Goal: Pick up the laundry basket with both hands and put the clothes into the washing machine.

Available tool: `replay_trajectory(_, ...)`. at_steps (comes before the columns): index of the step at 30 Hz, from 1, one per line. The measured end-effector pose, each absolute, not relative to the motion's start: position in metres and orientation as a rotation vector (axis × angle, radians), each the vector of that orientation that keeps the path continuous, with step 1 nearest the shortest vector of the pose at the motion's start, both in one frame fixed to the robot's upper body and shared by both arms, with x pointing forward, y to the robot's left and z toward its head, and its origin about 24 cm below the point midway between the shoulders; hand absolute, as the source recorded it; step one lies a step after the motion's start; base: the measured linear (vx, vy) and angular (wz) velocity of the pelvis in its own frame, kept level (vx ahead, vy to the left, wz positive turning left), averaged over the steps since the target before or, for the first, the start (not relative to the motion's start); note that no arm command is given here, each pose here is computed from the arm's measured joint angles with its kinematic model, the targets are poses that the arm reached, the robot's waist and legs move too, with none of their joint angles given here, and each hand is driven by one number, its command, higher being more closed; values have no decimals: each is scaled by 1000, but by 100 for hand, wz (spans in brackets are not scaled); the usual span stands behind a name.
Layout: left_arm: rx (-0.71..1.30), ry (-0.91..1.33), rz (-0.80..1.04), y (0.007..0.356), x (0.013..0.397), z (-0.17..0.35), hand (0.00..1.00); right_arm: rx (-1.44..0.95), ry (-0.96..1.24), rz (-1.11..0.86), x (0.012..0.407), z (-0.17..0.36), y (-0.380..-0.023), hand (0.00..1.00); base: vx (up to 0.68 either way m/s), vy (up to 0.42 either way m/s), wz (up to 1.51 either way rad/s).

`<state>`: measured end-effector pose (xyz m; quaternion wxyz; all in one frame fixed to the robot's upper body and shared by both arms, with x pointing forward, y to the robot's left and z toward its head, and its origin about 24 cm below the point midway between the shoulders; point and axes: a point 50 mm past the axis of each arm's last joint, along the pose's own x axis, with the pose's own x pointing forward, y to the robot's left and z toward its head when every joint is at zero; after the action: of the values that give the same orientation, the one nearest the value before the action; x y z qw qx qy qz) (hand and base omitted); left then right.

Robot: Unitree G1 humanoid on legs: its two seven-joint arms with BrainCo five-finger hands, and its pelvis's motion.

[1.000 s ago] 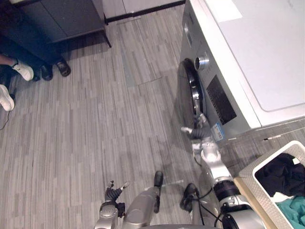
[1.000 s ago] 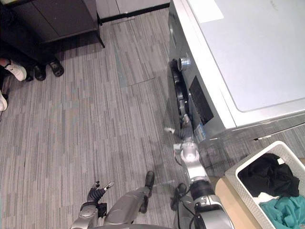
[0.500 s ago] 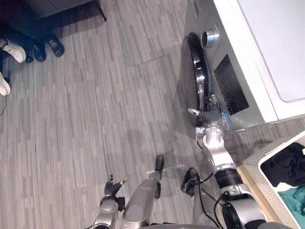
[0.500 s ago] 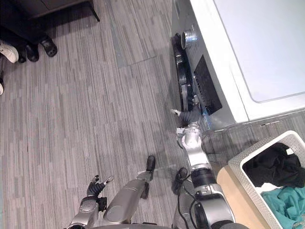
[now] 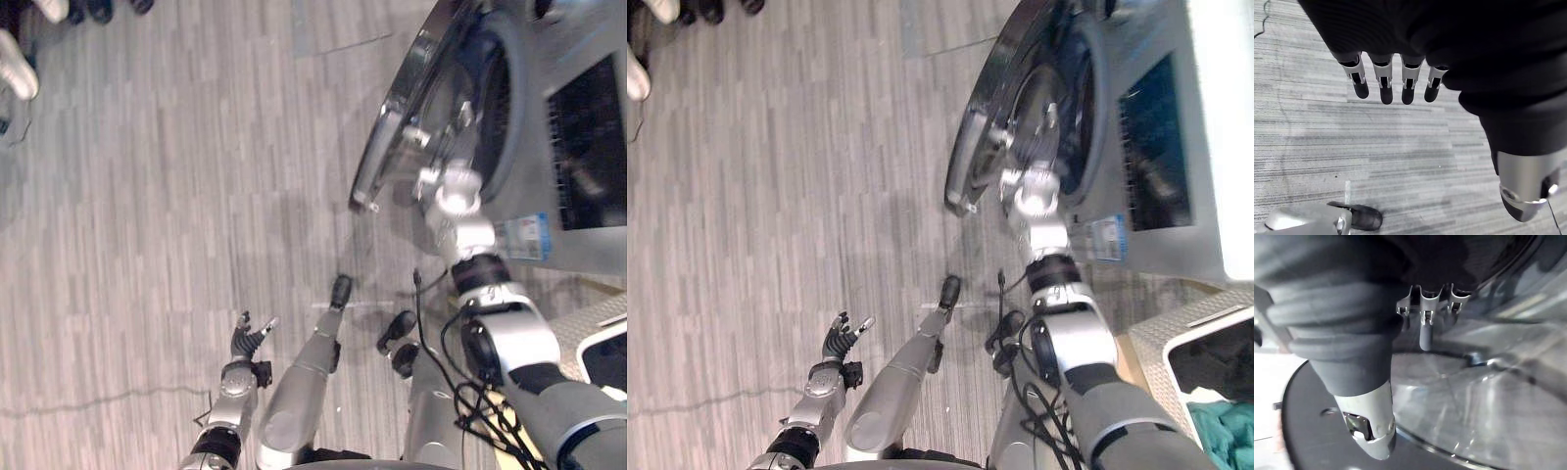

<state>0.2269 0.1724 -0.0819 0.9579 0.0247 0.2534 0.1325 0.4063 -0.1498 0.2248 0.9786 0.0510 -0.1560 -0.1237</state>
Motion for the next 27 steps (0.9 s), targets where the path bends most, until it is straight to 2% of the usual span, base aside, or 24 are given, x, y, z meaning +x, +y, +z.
replay_trajectory(4, 58, 475, 220, 163, 233, -75, 0, 153, -405, -92, 404, 261, -104, 0, -48, -174, 39)
replay_trajectory(6, 66, 402, 157, 150, 242, -62, 0, 166, -581, 46, 389, 314, -66, 0, -23, -201, 54)
replay_trajectory(9, 66, 329, 109, 137, 254, -47, 0, 187, -800, 144, 360, 362, -47, 0, -4, -204, 56)
replay_trajectory(12, 66, 296, 92, 133, 261, -40, 0, 185, -854, 178, 351, 370, -40, 0, -6, -101, 17)
replay_trajectory(14, 73, 268, 70, 128, 268, -33, 0, 169, -837, 189, 353, 359, -39, 0, -38, -67, -24)
replay_trajectory(17, 84, 156, 51, 121, 299, 0, 0, 117, -752, 184, 361, 310, -59, 0, -83, 11, -86)
replay_trajectory(21, 169, -59, 104, 140, 344, 65, 0, 78, -524, 138, 369, 224, -100, 0, -104, 53, -105)
replay_trajectory(24, 202, -136, 138, 154, 360, 95, 0, 38, -360, 157, 359, 163, -123, 0, -102, 36, -94)
replay_trajectory(27, 212, -146, 139, 153, 367, 103, 0, 28, -214, 219, 342, 114, -124, 0, -46, -17, -49)
